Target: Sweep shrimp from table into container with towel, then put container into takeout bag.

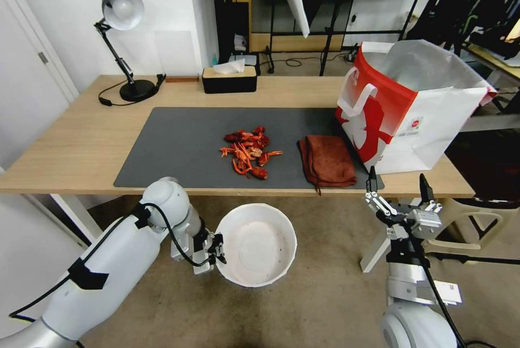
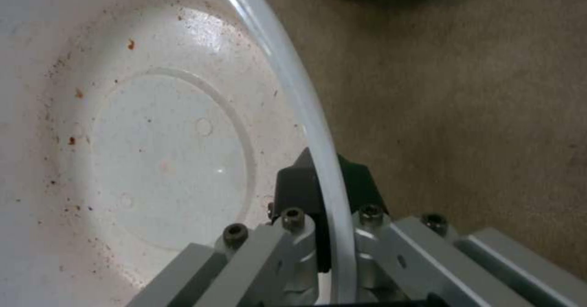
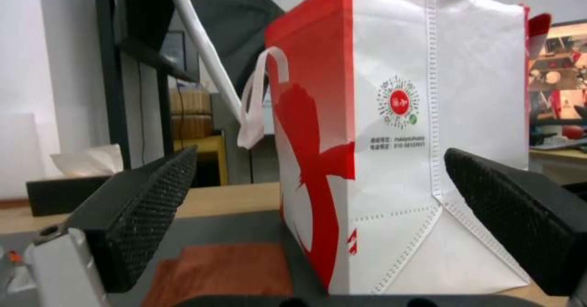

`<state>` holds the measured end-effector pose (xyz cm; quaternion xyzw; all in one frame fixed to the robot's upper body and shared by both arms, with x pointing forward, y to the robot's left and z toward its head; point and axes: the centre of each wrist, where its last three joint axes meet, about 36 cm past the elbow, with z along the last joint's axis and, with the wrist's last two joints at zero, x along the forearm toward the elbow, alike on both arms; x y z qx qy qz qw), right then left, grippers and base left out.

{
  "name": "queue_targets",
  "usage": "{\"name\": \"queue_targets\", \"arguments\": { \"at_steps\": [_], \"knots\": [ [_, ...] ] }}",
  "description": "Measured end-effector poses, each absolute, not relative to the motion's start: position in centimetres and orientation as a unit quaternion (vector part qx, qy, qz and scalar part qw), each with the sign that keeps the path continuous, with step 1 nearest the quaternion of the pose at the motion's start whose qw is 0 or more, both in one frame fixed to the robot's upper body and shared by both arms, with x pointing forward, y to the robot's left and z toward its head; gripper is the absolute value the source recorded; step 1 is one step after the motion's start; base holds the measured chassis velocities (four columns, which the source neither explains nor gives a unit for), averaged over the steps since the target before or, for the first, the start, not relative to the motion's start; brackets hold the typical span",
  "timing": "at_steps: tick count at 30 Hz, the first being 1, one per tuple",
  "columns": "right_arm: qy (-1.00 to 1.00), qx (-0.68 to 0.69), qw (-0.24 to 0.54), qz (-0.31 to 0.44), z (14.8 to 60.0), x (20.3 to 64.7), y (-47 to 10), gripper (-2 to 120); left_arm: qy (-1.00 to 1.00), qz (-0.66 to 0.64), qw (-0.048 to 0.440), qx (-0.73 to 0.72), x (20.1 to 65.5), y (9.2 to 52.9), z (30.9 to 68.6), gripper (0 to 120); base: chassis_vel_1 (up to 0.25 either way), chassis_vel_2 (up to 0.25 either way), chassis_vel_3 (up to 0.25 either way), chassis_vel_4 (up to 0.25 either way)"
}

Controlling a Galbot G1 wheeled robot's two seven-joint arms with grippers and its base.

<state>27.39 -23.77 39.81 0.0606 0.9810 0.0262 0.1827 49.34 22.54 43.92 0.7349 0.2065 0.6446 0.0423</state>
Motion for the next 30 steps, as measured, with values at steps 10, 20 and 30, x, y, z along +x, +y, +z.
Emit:
{"name": "queue_targets", "arguments": {
  "at_steps": [10,20,30],
  "knots": [
    [0.99,0.063,0.122,0.03,43.5,29.8,-23.9,100,0.199,0.64,0.036,0.741,50.5,21.9,43.2,0,0.0,0.0,0.0,0.0],
    [0.993,0.072,0.087,0.036,45.0,32.4,-25.5,100,0.187,0.634,0.054,0.748,52.7,18.7,43.0,0,0.0,0.0,0.0,0.0],
    [0.994,0.054,0.081,0.043,44.5,35.7,-26.1,100,0.189,0.638,0.039,0.745,53.4,20.0,43.2,0,0.0,0.0,0.0,0.0]
  ]
}}
